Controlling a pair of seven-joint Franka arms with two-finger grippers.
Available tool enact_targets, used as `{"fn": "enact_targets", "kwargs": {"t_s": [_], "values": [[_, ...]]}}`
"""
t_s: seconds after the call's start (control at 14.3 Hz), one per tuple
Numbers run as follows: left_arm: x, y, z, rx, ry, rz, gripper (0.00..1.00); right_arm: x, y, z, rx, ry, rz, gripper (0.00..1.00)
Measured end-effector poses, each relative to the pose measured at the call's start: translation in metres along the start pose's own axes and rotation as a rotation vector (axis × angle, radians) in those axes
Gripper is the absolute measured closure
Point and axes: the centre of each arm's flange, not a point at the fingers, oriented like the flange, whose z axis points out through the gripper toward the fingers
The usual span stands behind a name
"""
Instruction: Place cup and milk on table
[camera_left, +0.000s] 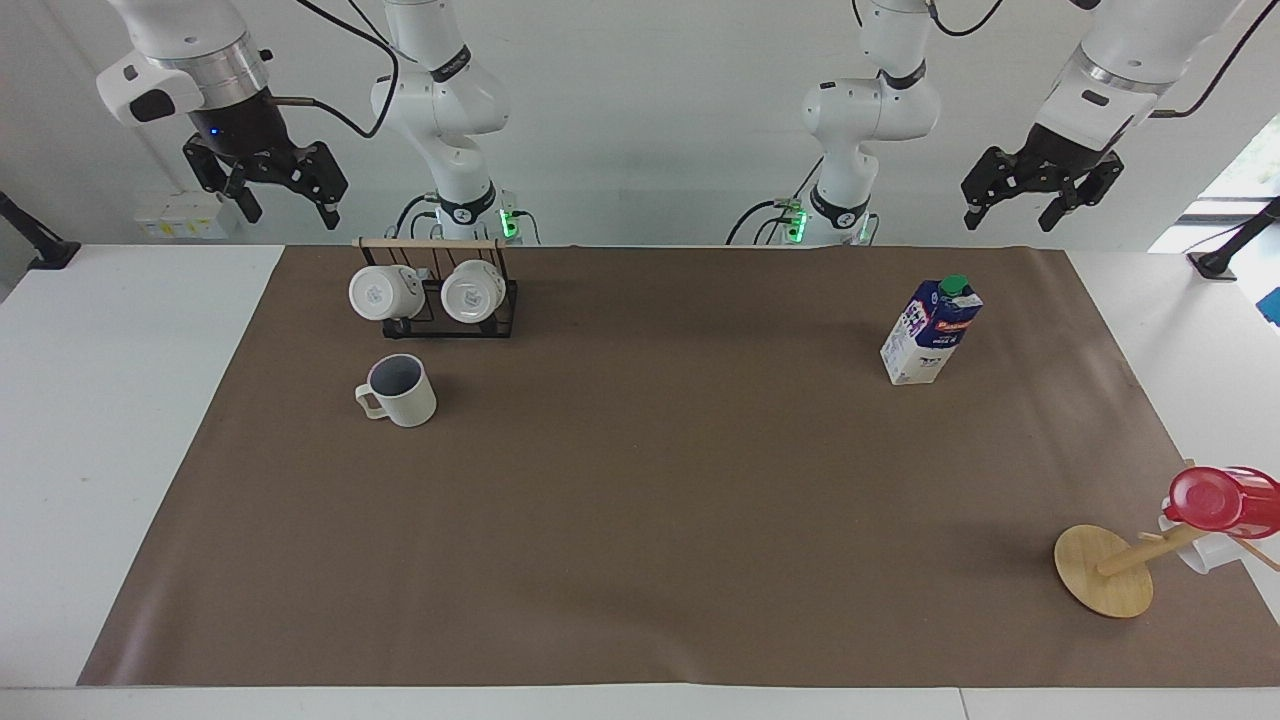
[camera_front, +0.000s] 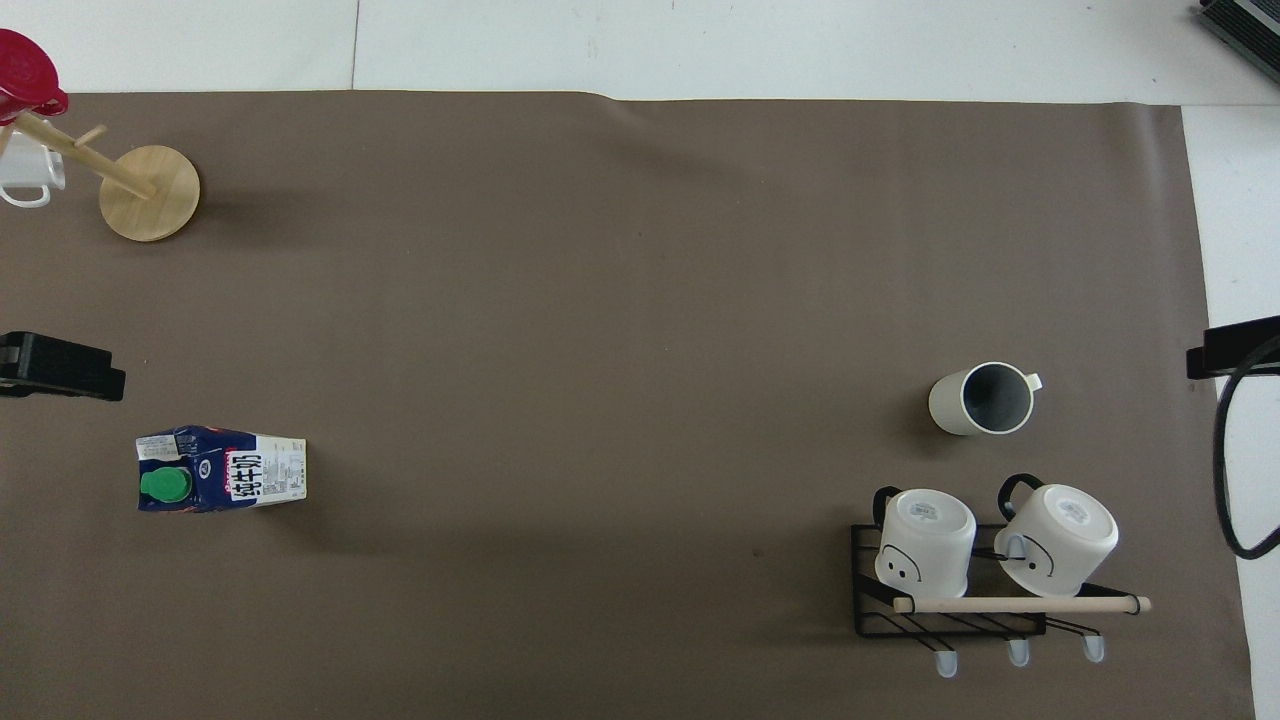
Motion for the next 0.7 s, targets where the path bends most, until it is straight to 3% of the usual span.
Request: {"fn": "enact_targets", "kwargs": {"t_s": [0.7], "values": [[0.0000,0.0000,0.0000,0.000,0.000,0.000,0.00,-0.0020,0.0004,0.0024,0.000,-0.008,0.000,0.00]]}}
